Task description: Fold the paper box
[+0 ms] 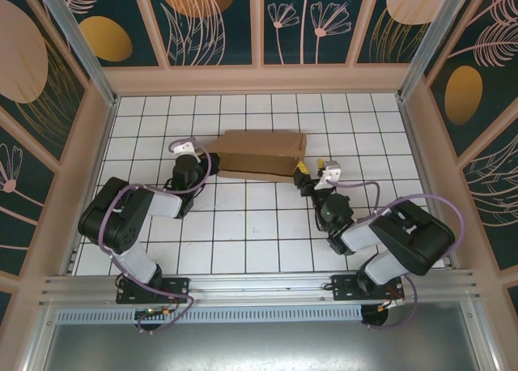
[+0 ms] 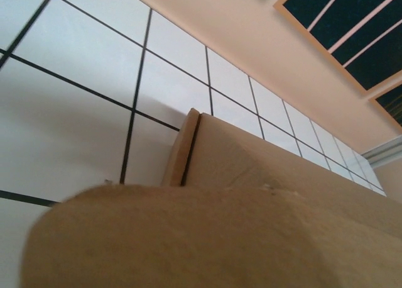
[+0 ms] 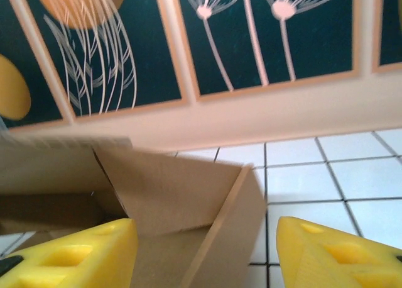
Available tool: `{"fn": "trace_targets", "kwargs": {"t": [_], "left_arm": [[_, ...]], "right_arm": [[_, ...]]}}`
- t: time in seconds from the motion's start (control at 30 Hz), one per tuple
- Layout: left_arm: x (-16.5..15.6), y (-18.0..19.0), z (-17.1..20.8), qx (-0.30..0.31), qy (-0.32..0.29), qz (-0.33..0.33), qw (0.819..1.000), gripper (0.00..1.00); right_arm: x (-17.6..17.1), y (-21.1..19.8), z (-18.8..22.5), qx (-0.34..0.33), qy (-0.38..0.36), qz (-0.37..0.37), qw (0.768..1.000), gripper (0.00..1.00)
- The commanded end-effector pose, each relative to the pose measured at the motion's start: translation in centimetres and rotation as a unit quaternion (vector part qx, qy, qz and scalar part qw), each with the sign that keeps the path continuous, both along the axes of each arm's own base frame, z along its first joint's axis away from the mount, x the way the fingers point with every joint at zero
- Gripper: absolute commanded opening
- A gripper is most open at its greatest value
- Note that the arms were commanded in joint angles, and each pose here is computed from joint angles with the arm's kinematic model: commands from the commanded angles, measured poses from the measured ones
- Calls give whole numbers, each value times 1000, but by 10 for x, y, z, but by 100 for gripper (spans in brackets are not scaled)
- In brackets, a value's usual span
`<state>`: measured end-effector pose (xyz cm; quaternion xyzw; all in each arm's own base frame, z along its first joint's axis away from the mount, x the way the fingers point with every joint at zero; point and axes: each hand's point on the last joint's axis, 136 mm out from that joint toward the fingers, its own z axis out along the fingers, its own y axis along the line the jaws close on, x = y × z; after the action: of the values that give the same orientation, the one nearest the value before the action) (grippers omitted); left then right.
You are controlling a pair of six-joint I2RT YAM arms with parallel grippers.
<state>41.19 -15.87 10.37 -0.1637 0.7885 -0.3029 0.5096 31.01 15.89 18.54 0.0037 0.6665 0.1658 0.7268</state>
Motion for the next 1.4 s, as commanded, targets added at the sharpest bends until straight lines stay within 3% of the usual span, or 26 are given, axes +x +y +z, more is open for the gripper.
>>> {"fn": "trace_targets", "kwargs": {"t": [0.0, 0.2, 0.3, 0.4, 0.5, 0.63, 0.77, 0.87, 0.93, 1.2, 1.37], "left_arm": [[6, 3, 11, 25, -8, 12, 1000, 18], [10, -2, 11, 38, -6, 9, 999, 18], [10, -7, 9, 42, -2, 3, 999, 20], [8, -12, 7, 42, 1, -4, 999, 22], [7, -17, 6, 36, 4, -14, 999, 24], [7, -31, 6, 20, 8, -50, 999, 29], [-1, -32, 12, 15, 11, -58, 998, 46], [-13, -25, 24, 26, 11, -59, 998, 74], [-26, -13, 23, 30, 27, -40, 998, 98], [-84, 50, 23, 36, 59, 66, 995, 99], [-96, 75, 64, 86, -10, 94, 992, 99]], "right_arm": [[-10, -30, 40, 44, -62, -43, 996, 60], [-16, -53, 58, 47, -67, -88, 993, 56], [5, -50, 57, 20, -9, -100, 995, 47], [30, -34, 56, 29, 81, -27, 996, 40], [43, -14, 70, 46, 116, 57, 991, 28], [69, 35, 57, 13, 218, 147, 965, 20], [90, 58, 17, -15, 307, 161, 938, 18], [95, 64, -21, -63, 354, 137, 923, 16], [94, 66, -42, -86, 378, 130, 913, 16], [90, 60, -85, -89, 416, 126, 896, 17], [96, 51, -69, -109, 393, 100, 908, 27]]}}
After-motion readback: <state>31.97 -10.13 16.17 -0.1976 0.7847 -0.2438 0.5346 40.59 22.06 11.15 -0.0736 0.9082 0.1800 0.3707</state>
